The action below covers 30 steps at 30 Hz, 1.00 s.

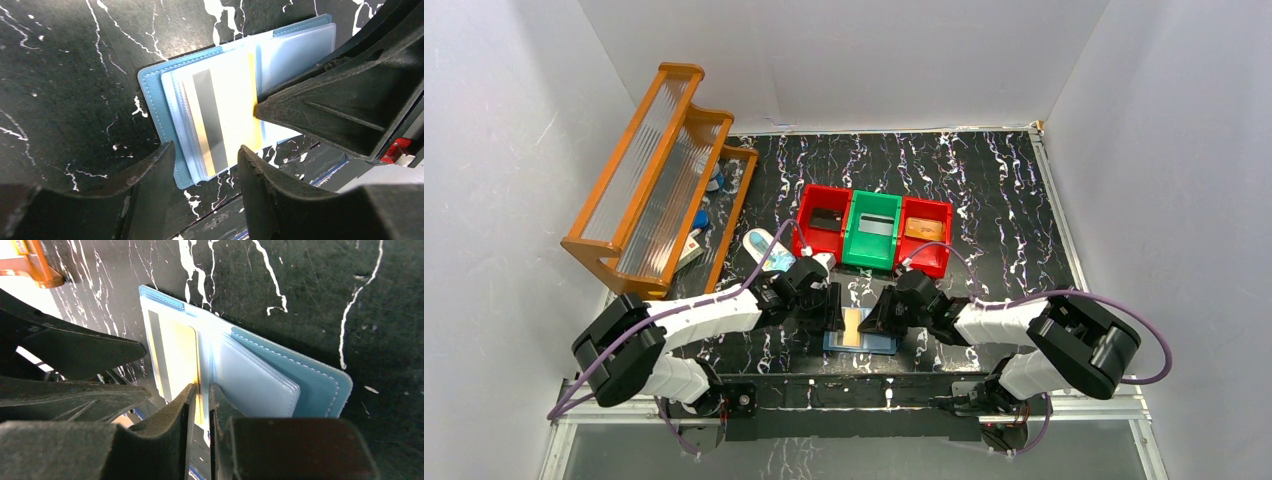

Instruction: Take the credit cards out of the card holder

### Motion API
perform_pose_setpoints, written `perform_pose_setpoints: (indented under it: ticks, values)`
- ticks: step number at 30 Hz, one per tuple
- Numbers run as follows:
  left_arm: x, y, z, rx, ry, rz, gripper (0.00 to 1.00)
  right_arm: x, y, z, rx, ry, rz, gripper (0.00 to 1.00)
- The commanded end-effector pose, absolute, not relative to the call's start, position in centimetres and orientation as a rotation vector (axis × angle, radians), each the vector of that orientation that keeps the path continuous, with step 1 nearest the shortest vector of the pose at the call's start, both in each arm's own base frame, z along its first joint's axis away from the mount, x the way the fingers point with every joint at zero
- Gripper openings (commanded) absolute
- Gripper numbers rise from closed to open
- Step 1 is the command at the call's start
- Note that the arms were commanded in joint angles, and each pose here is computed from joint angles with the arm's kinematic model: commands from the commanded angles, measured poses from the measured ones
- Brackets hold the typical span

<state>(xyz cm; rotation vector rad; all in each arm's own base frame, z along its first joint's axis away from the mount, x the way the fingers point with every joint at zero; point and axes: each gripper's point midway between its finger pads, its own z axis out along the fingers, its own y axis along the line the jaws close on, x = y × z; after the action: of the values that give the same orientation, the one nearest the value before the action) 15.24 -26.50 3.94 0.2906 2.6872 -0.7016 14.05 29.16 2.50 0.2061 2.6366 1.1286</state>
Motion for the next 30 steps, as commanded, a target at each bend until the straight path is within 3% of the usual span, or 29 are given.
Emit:
perform_pose_setpoints:
  ticks: [1, 5, 11, 16, 20, 24, 30]
  values:
    - [14.8, -27.5, 3.9, 0.279, 2.684, -0.791, 0.44, 13.9, 28.7, 2.4, 0.255, 2.608, 1.177, 0.25]
    - [14.4, -27.8, 3.3, 0.291, 2.693, -0.82, 0.33, 13.7, 28.5, 2.0, 0.304, 2.61, 1.206, 0.28]
    - [13.6, -27.6, 2.0, 0.313, 2.74, -0.822, 0.21, 13.6, 29.2, 2.4, 0.298, 2.577, 1.302, 0.25]
    - [13.1, -27.2, 1.2, 0.31, 2.769, -0.81, 0.17, 13.6, 30.0, 3.4, 0.222, 2.529, 1.378, 0.18]
    - [12.9, -27.2, 0.9, 0.315, 2.783, -0.81, 0.14, 13.7, 30.7, 3.1, 0.11, 2.604, 1.304, 0.25]
    - [12.7, -26.8, 0.4, 0.31, 2.8, -0.791, 0.12, 14.5, 30.9, 2.9, 0.102, 2.612, 1.245, 0.25]
    - [12.5, -25.9, -0.5, 0.282, 2.823, -0.737, 0.11, 14.6, 29.8, 2.3, 0.084, 2.634, 1.142, 0.08]
